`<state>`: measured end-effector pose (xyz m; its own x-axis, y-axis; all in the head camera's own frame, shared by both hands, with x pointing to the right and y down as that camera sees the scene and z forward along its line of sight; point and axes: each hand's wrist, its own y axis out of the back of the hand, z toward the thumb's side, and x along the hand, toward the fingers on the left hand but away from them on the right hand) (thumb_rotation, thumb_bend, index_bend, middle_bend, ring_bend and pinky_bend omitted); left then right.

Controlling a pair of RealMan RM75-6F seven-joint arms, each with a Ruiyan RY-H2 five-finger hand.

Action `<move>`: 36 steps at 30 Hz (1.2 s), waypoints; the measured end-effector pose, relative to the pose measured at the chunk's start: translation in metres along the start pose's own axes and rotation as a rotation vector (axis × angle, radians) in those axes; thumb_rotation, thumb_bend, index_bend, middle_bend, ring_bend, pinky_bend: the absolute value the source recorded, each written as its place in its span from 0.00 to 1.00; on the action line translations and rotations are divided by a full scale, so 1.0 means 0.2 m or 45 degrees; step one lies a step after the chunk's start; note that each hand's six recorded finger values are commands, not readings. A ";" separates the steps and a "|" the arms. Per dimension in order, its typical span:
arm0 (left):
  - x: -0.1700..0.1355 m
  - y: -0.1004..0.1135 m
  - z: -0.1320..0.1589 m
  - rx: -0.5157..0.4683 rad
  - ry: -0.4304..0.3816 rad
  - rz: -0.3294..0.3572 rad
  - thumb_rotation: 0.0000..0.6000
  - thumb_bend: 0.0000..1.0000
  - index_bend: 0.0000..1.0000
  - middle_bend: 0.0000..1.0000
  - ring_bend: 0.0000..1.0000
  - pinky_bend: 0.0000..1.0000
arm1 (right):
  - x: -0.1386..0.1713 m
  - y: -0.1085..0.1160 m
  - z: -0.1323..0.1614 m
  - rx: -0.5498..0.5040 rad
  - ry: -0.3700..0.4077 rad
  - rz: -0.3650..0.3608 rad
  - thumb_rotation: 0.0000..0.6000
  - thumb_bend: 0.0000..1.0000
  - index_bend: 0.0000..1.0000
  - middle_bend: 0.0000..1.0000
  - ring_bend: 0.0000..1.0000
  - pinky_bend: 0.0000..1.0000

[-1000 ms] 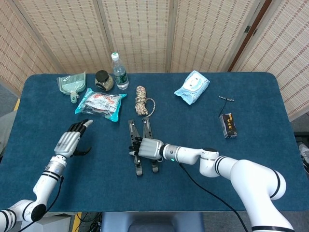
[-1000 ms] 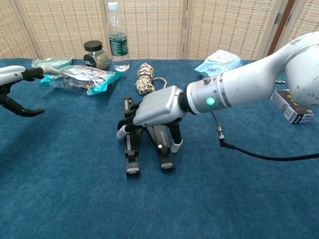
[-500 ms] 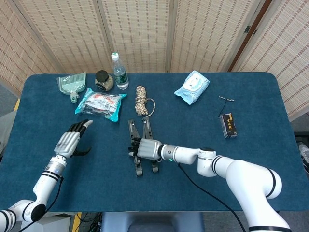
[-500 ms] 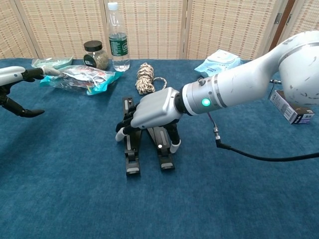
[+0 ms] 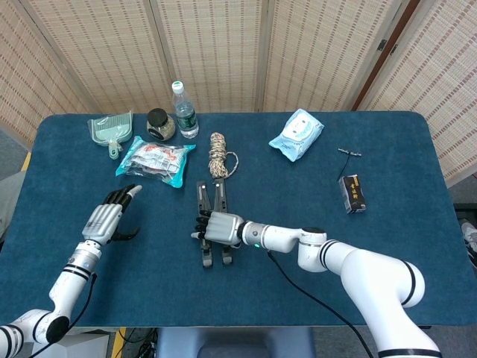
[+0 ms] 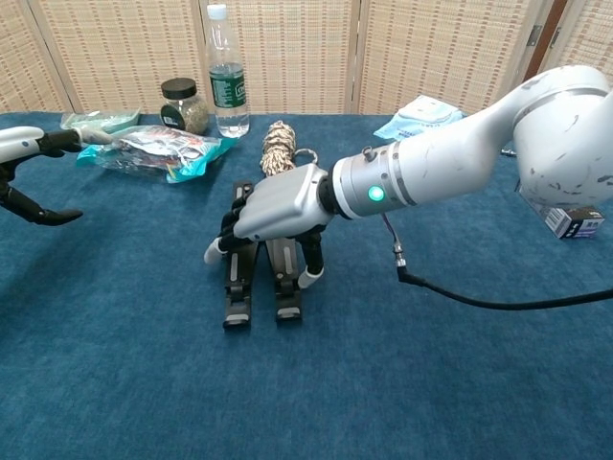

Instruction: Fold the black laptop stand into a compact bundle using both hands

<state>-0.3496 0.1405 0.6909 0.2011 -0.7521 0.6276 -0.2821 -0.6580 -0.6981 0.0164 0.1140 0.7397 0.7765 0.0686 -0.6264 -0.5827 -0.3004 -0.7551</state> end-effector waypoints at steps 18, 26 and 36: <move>-0.01 -0.01 -0.02 0.002 0.000 -0.004 1.00 0.30 0.03 0.00 0.00 0.00 | -0.02 0.01 0.02 -0.033 0.022 -0.130 1.00 0.22 0.24 0.50 0.15 0.03; -0.02 0.00 0.00 0.004 -0.012 0.003 1.00 0.30 0.02 0.00 0.00 0.00 | -0.01 0.02 0.04 -0.088 0.008 -0.121 1.00 0.21 0.00 0.00 0.00 0.01; -0.04 0.03 0.01 0.018 -0.020 0.014 1.00 0.30 0.02 0.00 0.00 0.00 | 0.17 0.09 -0.01 -0.151 -0.106 -0.199 1.00 0.21 0.00 0.00 0.00 0.00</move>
<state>-0.3503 0.1425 0.6801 0.2130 -0.7597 0.6143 -0.2714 -0.6500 -0.7098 0.0332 0.1084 0.7042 0.8296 0.2003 -0.5212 -0.4206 -0.3896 -0.8193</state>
